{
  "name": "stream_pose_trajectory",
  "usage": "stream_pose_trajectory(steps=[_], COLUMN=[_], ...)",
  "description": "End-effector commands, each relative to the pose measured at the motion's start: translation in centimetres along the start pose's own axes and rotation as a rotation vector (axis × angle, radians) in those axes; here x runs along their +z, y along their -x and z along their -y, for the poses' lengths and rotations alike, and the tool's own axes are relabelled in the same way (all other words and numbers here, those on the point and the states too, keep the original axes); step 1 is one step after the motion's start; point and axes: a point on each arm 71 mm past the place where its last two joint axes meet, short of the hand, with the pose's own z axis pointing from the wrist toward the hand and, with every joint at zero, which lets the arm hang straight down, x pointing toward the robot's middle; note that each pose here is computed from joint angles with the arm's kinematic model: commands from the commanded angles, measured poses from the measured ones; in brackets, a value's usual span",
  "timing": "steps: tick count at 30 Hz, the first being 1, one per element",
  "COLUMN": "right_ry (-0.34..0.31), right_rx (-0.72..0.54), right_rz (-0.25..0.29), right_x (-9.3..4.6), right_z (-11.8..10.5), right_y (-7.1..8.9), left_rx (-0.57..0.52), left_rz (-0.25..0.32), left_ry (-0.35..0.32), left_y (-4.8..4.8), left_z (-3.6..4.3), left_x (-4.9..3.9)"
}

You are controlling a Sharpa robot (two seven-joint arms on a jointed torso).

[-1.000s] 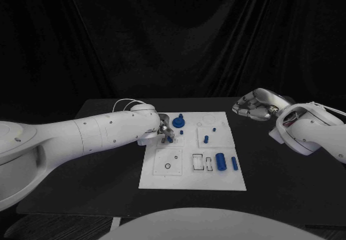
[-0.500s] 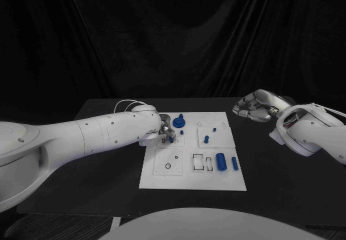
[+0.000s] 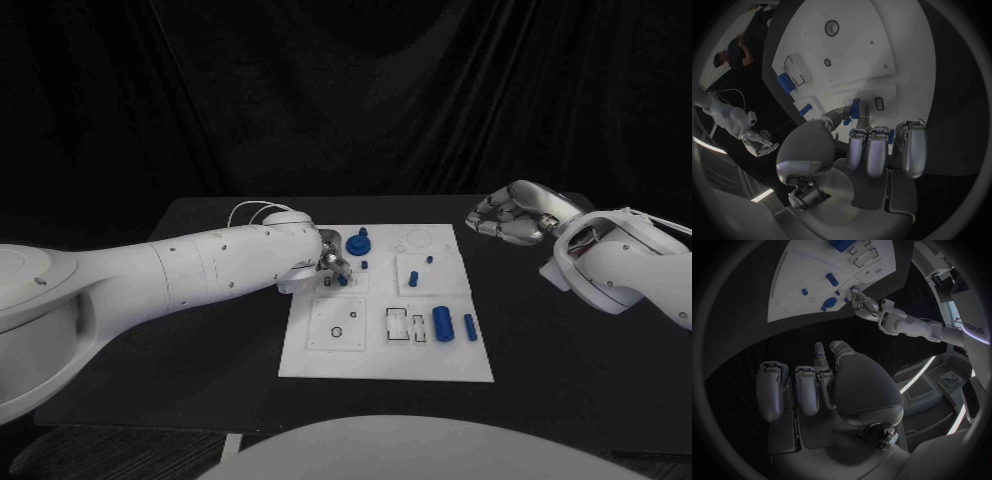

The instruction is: Assemble the parts on the task board

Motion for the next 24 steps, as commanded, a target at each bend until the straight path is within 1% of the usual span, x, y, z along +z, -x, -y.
stream_pose_trajectory(steps=[1, 9, 24], right_ry=[-0.016, -0.018, -0.019], right_rx=[0.0, 0.0, 0.001], right_rz=[-0.007, -0.009, -0.012], right_x=[-0.03, -0.03, -0.02], right_z=[0.18, 0.2, 0.21], right_y=[-0.12, -0.17, -0.24], left_rx=[0.004, 0.003, 0.004], left_rz=[-0.019, -0.02, -0.025], left_ry=[-0.004, 0.001, 0.002], left_y=[-0.66, -0.67, -0.74], left_z=[-0.02, -0.25, -0.35], left_x=[0.1, 0.05, 0.04])
